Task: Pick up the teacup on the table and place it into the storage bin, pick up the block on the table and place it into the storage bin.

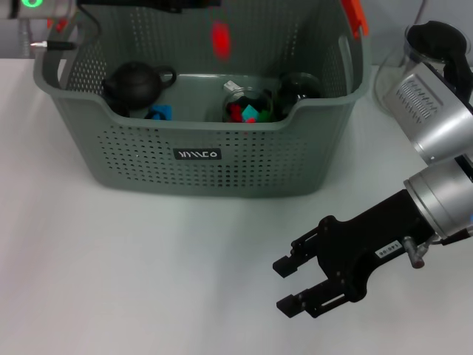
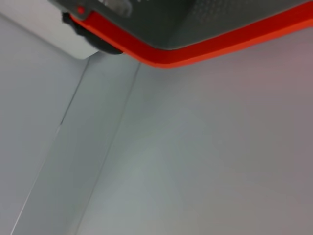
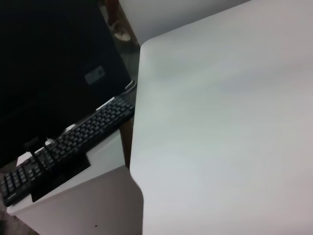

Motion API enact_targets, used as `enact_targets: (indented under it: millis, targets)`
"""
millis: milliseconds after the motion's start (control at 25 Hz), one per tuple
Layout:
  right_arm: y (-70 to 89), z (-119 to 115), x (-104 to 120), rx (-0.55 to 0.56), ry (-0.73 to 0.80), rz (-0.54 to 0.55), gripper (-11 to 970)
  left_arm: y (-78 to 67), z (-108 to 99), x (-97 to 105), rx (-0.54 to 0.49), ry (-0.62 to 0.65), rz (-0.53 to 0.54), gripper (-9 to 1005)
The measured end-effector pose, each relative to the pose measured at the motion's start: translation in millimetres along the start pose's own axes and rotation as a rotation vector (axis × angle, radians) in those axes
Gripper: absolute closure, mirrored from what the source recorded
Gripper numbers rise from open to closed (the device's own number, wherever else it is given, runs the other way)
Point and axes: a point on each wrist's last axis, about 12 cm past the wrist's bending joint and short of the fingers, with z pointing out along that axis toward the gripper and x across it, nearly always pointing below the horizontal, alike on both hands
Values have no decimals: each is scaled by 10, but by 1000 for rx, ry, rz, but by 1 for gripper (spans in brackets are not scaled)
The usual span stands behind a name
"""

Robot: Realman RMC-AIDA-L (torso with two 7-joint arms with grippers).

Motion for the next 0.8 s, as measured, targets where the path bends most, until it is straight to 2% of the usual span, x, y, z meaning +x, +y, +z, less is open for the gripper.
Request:
enact_targets:
  millis: [80, 200, 400, 480, 560, 680, 800]
  targets:
    - [-7, -7, -6, 4, 2, -2, 332, -2, 46, -23, -19, 3, 18, 751]
    - [-14, -11, -14, 10, 3, -5, 332, 6, 53, -58, -37, -7, 30, 553]
    - [-37, -32, -19, 30, -6, -6, 332, 51, -169, -116, -61, -62, 28, 447]
    - [-45, -48, -21, 38, -16, -9, 332, 2, -345, -85, -1, -98, 22, 405]
    - [-54, -70, -22, 47, -27, -14, 332, -101, -500, 4, 112, -122, 41, 362]
    - [-64, -100, -6, 62, -45, -30, 331, -237, -757, 227, 283, -159, 102, 275]
    - [-69, -128, 30, 75, -65, -51, 331, -279, -959, 550, 337, -178, 101, 142]
